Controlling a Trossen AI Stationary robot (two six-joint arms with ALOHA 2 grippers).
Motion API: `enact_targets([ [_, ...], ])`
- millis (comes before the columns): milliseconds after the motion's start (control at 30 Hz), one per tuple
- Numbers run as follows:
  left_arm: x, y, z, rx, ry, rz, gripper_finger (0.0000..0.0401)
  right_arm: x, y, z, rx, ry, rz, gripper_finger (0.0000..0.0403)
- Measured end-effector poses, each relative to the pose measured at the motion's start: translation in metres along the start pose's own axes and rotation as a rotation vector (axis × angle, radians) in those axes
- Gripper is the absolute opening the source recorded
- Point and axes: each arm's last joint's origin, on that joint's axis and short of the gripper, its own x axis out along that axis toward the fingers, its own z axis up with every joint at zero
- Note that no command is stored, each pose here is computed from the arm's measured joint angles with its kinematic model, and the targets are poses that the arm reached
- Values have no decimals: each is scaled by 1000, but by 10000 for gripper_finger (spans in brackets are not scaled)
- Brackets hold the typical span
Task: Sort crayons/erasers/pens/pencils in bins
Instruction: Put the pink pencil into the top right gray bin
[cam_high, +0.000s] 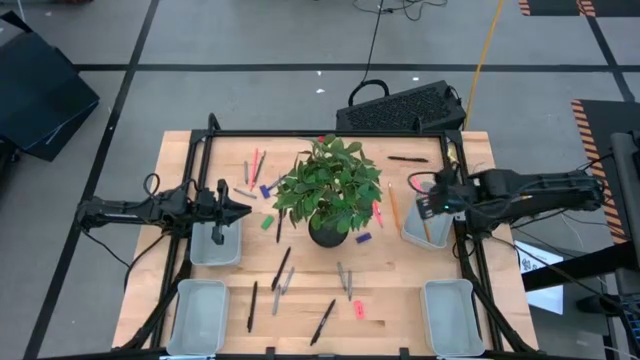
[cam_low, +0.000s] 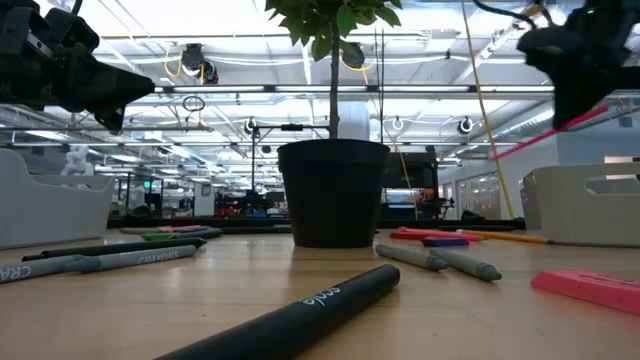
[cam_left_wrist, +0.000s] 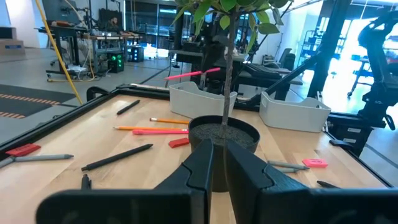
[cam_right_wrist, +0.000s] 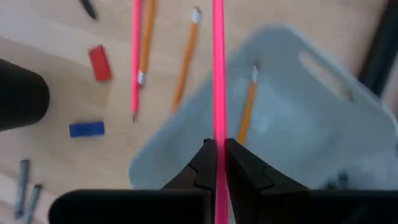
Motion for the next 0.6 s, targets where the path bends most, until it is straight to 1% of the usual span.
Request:
enact_targets([
  [167,0,0,0,0,0,0,42,-7,-15,-8,133,109,-21,15],
  [300,0,0,0,0,0,0,42,-8,-21,-12,171,181,-101,15],
  [400,0,0,0,0,0,0,42,-6,-18,-12,177,175,-119,15],
  [467,0,0,0,0,0,0,42,-3,-14,-11,173,142,-128,15],
  [600,0,0,0,0,0,0,42,8,-9,-11,140,93,-205,18],
])
